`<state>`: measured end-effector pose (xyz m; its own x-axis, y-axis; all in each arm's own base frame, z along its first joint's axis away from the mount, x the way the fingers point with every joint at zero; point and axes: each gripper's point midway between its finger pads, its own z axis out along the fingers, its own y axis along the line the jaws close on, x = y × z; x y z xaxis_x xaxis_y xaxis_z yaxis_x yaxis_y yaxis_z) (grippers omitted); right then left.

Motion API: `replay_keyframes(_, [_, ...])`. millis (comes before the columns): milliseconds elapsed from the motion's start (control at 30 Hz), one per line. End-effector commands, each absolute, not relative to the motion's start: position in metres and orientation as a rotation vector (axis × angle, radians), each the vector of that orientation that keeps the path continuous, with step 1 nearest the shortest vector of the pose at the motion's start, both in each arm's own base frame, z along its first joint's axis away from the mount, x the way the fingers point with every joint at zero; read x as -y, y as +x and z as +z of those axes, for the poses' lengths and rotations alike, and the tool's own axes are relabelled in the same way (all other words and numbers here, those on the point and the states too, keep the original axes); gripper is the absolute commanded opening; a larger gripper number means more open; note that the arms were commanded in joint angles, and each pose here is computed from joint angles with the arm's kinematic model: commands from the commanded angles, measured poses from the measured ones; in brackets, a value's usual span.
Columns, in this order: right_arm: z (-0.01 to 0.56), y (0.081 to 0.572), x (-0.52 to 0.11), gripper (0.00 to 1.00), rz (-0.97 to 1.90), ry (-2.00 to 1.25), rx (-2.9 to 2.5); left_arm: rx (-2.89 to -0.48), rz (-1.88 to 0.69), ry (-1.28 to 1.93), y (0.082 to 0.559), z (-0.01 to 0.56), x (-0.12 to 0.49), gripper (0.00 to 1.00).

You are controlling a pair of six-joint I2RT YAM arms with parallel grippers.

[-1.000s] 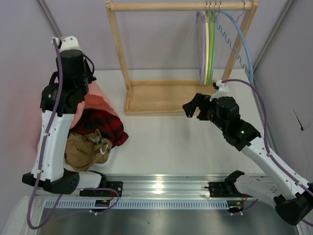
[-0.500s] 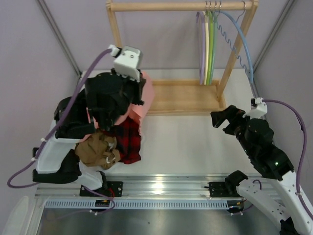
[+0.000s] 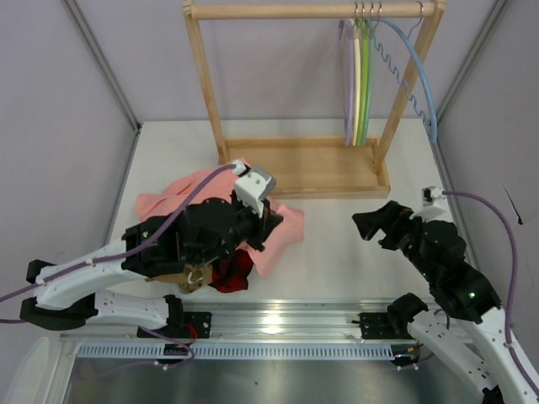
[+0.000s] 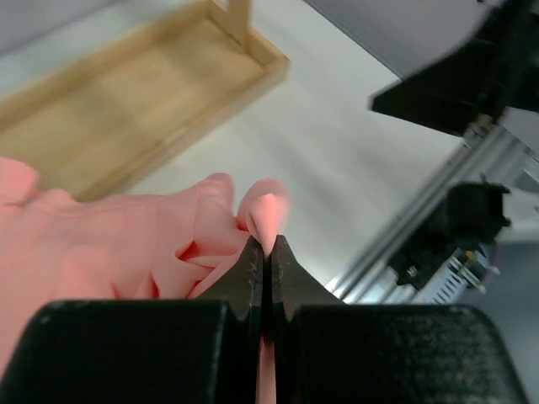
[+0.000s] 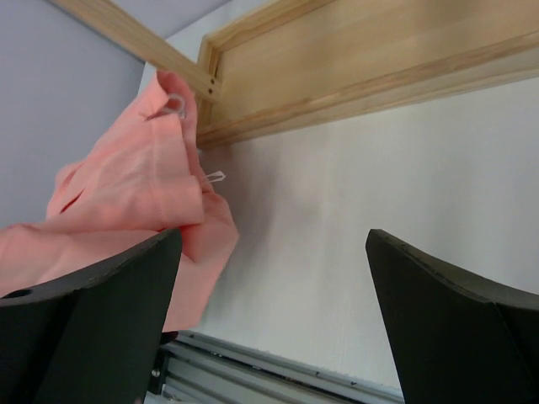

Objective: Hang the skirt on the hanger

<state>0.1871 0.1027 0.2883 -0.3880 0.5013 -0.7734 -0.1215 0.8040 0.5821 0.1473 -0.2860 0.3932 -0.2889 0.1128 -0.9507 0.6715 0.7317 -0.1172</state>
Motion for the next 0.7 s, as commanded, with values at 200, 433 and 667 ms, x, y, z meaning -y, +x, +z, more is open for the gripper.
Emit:
replay_keyframes(200, [0.243, 0.197, -0.2, 0.99, 1.122, 0.183, -1.941, -1.87, -0.911, 0.691, 0.114, 0.326, 0.357, 0.0])
replay_keyframes(433, [0.232, 0.219, -0.229, 0.99, 1.192, 0.462, -1.958, -1.882, -0.847, 0.68, 0.123, 0.297, 0.356, 0.0])
replay_keyframes(667, [0.24, 0.222, -0.255, 0.99, 1.329, 0.522, -1.873, -1.913, -0.81, 0.697, 0.124, 0.275, 0.358, 0.0])
